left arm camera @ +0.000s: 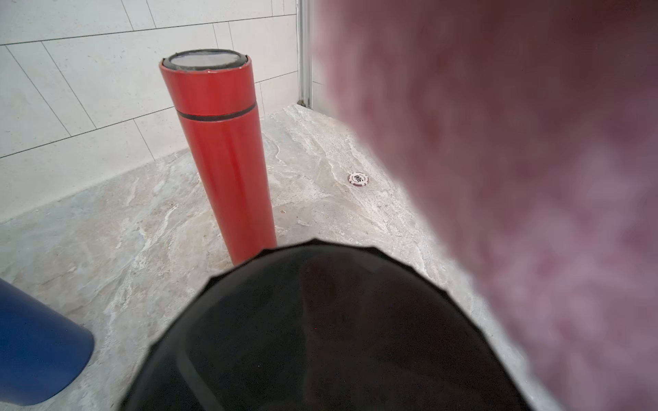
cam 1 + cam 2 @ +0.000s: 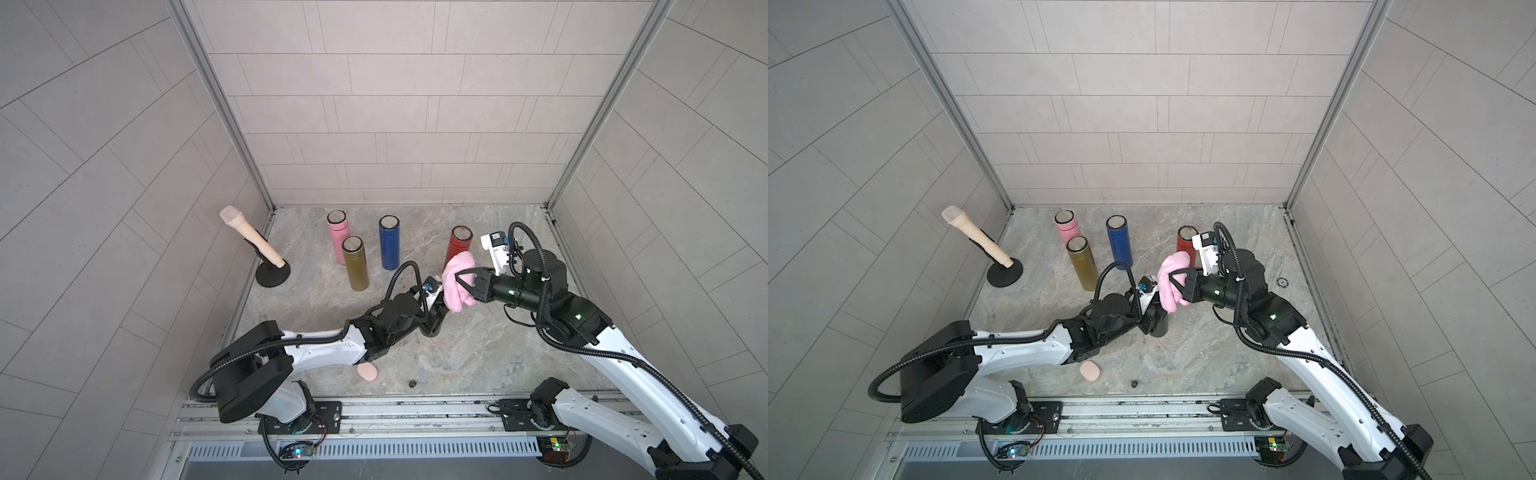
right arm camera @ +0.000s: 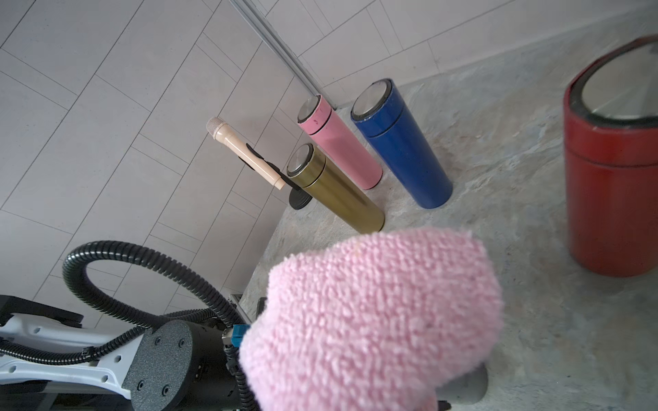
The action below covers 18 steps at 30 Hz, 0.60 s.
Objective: Wipe the surface of the thermos
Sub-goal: Wipe the dirt from the surface of the thermos.
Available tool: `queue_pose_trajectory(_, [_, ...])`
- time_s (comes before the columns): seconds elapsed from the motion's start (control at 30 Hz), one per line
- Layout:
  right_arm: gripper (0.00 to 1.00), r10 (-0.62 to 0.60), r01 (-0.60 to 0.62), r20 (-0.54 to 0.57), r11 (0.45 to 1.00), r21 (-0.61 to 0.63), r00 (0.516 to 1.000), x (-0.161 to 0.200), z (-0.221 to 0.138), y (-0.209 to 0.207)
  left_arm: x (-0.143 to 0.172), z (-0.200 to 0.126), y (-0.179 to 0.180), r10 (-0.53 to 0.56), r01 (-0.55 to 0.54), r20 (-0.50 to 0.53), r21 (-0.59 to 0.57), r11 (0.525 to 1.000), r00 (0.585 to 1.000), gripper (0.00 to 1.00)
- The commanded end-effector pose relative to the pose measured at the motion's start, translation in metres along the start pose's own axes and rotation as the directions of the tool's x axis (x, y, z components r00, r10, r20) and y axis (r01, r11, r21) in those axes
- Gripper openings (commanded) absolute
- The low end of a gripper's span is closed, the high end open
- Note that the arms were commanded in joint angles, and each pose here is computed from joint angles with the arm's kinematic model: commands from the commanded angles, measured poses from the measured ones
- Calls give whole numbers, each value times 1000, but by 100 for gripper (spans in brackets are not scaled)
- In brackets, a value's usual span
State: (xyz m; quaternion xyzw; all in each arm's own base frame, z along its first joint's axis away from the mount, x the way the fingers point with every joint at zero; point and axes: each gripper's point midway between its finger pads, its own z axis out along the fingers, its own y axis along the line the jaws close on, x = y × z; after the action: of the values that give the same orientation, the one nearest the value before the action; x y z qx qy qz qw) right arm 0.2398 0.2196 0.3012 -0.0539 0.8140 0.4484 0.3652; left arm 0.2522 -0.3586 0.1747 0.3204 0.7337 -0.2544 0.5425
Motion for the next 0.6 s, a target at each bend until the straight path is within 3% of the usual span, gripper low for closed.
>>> queue_pose_trajectory(0.0, [0, 98, -95, -74, 994, 45, 992, 28, 13, -17, -29, -5, 7, -41, 44, 105, -28, 999, 994, 0])
queue_pose_trajectory(0.13, [0, 131, -123, -69, 986, 109, 989, 47, 15, -37, -32, -5, 7, -68, 71, 119, -24, 997, 991, 0])
queue_pose_trajectory(0.23, [0, 81, -69, -71, 985, 157, 994, 50, 22, -45, -34, -2, 2, -82, 83, 105, 0, 997, 991, 0])
queue_pose_trajectory(0.33, [0, 36, -14, -94, 975, 223, 995, 42, 28, -50, -33, 2, -4, -81, 79, 65, 27, 996, 995, 0])
queue_pose_trajectory(0.57, [0, -65, 87, -96, 966, 244, 993, 10, 53, -43, -31, 4, -16, -80, 77, 30, 90, 993, 996, 0])
